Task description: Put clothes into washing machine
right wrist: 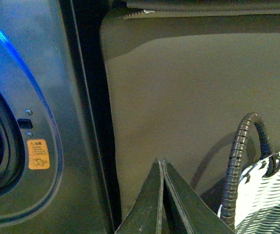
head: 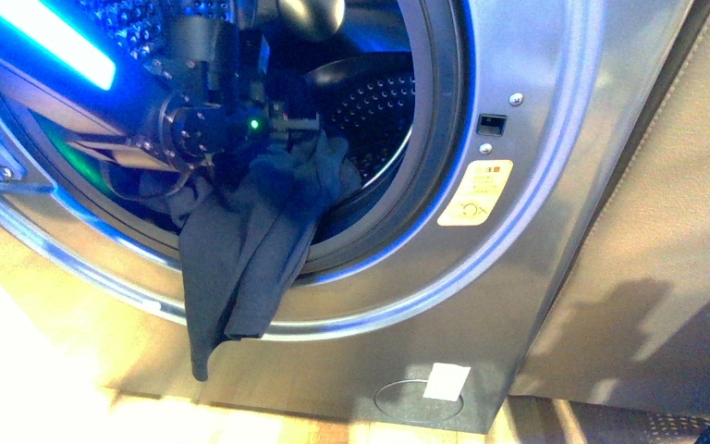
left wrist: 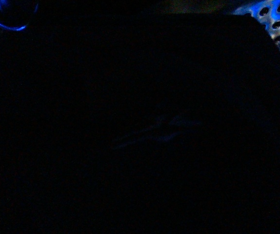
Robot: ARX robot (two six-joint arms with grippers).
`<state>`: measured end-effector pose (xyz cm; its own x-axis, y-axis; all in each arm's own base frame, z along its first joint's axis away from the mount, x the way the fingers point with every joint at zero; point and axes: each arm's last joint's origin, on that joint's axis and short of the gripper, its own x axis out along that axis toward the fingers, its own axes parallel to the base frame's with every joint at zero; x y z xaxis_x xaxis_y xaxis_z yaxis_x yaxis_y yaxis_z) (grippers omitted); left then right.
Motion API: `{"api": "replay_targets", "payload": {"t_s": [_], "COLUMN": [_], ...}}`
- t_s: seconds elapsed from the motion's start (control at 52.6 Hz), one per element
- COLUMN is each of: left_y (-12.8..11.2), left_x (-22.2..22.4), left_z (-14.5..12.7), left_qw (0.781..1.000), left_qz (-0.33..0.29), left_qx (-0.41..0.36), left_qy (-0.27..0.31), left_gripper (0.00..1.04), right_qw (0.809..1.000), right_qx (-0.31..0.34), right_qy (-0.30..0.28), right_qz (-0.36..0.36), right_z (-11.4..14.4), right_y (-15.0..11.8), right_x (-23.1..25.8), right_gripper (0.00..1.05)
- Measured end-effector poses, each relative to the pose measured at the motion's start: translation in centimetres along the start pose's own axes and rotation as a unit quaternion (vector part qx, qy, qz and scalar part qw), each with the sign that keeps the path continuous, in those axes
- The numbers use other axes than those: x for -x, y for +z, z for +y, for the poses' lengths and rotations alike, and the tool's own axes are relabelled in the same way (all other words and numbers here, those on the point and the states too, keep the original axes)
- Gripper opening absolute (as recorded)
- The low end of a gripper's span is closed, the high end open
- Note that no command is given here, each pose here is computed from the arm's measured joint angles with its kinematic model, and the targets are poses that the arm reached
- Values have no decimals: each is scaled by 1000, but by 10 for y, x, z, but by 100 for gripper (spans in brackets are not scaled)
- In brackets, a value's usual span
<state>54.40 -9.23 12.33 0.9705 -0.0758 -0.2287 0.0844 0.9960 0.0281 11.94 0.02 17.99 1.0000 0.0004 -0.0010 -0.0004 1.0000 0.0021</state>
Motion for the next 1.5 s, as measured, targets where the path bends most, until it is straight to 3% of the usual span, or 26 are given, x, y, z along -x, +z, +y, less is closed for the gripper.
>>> {"api": "replay_targets", "payload": {"t_s": [0.057,0.323,0.57,1.121,1.501], "left_y": [3,14,-6,-7,43], "left_x": [-1,-4,11,126,223], "left_z": [0,2,6,13,14], "left_qw": [1000,1000,1000,999,995], "left_qz": [1,3,24,23,-41], "left_qx": [0,0,-1,-2,-2], "left_qy": [2,15,17,-33,-91], "left_gripper": [18,59,100,98,98], "right_qw": [1000,1000,1000,1000,1000], "right_qx": [0,0,0,0,0], "right_qy": [0,0,0,0,0], "right_qz": [0,-4,-6,-2,-1], "right_z": [0,0,0,0,0], "right_y": [-1,-11,-12,-15,-15], "right_x": [1,6,10,22,22], "right_gripper": [2,2,2,2,2]}}
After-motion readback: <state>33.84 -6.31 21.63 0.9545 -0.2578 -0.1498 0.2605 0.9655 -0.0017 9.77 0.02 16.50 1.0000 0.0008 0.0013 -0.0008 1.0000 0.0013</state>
